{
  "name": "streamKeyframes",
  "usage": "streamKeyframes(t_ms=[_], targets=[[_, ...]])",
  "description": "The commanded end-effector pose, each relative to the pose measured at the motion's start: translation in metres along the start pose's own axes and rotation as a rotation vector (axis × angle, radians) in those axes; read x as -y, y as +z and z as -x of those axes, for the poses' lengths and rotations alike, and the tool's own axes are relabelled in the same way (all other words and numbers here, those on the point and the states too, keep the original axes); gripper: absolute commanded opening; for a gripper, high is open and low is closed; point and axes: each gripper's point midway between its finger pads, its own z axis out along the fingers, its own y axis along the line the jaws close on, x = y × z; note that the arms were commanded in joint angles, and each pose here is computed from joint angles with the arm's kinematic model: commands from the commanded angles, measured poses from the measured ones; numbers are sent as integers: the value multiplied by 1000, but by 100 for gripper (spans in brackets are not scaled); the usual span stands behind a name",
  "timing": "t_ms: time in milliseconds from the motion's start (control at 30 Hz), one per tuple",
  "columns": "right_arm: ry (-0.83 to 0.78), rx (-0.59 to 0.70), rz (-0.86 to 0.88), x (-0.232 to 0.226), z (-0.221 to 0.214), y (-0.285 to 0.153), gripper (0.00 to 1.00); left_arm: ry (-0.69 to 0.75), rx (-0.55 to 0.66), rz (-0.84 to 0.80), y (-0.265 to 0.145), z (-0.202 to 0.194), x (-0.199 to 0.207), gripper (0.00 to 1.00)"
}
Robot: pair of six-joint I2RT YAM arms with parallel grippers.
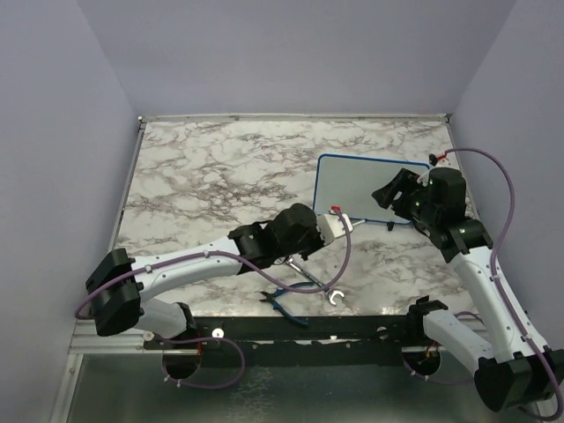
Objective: Write a sentence on the whiteboard
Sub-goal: Open the whiteboard marker at the center of the board.
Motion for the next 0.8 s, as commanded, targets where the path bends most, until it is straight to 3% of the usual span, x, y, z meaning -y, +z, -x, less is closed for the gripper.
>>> streamKeyframes(t_ms=[0,400,567,767], targets=[[-114,-163,395,-65,-11,-22,69,43,-17,-96,-24,-11,2,0],[-54,-471,767,-92,-66,-54,77,28,91,-168,-55,11,13,0],[-51,-561,774,-87,-80,-57,77,27,116,-196,-60,17,18,0],[-19,-638,819,-87,-95,-63,65,25,118,-199,-60,18,18,0]])
